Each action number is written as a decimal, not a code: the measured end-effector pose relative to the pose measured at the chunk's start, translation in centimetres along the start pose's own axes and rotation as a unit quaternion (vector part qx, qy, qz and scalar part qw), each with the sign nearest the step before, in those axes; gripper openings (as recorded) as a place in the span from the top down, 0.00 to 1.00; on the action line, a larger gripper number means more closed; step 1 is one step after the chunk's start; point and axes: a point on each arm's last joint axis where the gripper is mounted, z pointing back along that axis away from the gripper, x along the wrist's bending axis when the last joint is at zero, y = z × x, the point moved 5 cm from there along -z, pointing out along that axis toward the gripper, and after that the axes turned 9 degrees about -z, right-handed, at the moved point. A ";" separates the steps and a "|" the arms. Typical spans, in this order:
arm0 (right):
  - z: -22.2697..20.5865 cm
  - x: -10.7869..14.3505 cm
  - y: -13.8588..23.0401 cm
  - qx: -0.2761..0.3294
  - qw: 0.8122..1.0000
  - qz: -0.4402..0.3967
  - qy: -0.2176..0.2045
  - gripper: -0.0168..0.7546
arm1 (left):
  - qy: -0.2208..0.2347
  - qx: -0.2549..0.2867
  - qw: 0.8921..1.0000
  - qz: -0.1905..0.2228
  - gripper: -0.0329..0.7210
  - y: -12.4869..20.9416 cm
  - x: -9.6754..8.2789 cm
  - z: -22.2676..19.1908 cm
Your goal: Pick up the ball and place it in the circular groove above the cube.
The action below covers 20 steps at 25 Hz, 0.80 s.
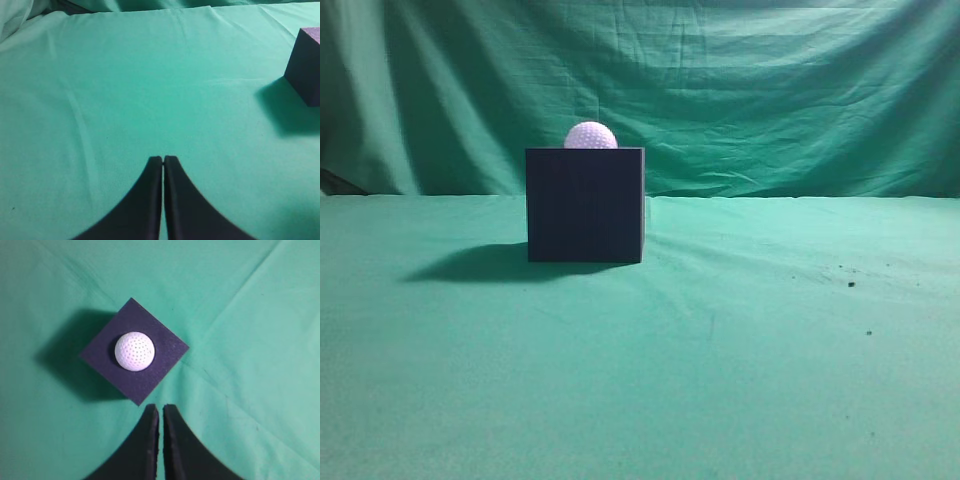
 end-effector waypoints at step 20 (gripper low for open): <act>12.4 -0.8 17.6 -0.172 0.982 -0.062 -0.042 0.98 | 0.000 0.000 1.000 0.000 0.96 0.0 0.0 0.0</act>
